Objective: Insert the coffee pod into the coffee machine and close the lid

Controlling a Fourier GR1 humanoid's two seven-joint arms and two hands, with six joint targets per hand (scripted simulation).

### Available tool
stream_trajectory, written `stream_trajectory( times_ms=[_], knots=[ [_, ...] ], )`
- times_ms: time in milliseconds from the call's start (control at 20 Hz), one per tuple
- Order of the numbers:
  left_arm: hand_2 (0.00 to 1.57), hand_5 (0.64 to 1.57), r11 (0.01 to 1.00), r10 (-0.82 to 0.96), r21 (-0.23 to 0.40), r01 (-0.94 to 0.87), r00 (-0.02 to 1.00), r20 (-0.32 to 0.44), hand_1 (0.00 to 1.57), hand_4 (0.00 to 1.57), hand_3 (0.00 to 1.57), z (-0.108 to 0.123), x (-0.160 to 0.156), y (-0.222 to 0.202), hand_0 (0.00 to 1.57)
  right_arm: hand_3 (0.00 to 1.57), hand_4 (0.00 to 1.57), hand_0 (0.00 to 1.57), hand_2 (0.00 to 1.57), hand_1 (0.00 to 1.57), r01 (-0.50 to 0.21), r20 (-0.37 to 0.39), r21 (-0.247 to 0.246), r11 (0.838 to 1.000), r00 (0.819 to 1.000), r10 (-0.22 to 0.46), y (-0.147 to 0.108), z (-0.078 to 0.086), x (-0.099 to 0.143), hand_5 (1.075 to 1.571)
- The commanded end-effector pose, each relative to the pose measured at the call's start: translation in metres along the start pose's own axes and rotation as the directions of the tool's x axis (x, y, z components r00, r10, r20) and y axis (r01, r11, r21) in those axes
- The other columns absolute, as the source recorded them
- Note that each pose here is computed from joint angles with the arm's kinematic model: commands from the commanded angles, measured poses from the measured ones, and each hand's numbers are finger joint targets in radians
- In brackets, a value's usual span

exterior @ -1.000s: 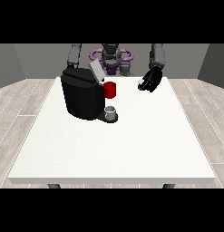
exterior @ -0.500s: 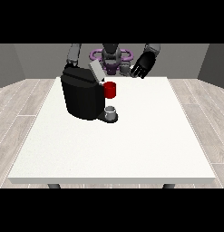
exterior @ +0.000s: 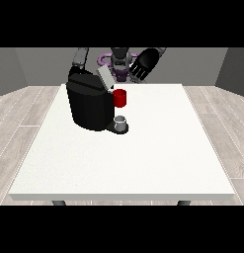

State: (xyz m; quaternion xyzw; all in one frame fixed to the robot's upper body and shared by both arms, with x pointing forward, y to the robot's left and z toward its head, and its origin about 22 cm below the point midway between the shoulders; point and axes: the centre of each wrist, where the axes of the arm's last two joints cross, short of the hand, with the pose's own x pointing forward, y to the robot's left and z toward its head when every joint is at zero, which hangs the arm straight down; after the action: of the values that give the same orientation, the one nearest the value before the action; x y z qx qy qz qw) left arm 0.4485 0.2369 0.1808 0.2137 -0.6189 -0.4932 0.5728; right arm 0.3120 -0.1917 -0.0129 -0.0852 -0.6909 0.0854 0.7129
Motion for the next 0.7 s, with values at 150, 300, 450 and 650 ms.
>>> stream_trajectory(
  times_ms=[150,300,450,650],
  knots=[
    [1.25,1.571,0.998,-0.014,0.068,0.014,1.0,-0.006,1.17,0.48,1.27,0.002,0.018,0.046,1.17,0.0,0.0,0.0,0.0,0.0,0.01,0.094,-0.017,1.0,0.996,-0.008,-0.01,-0.015,0.036,1.571],
    [1.28,1.571,0.993,-0.045,0.104,0.048,0.999,-0.03,1.23,0.48,1.25,0.011,0.009,0.064,1.23,0.0,0.0,0.0,0.0,0.0,0.015,0.125,-0.03,0.999,0.992,-0.011,-0.015,-0.013,0.041,1.571],
    [1.28,1.571,0.992,0.005,0.124,0.0,0.999,-0.034,1.22,0.48,1.23,0.012,0.01,0.076,1.22,0.0,0.0,0.0,0.0,0.0,-0.022,0.141,-0.006,1.0,0.99,0.022,-0.016,-0.011,0.048,1.571],
    [1.3,1.571,0.995,-0.022,0.1,0.022,1.0,-0.005,1.26,0.49,1.24,-0.001,0.026,0.054,1.26,0.0,0.26,0.0,0.0,0.0,0.03,0.129,-0.051,0.998,0.991,-0.024,-0.038,-0.022,0.052,1.571]
  ],
)
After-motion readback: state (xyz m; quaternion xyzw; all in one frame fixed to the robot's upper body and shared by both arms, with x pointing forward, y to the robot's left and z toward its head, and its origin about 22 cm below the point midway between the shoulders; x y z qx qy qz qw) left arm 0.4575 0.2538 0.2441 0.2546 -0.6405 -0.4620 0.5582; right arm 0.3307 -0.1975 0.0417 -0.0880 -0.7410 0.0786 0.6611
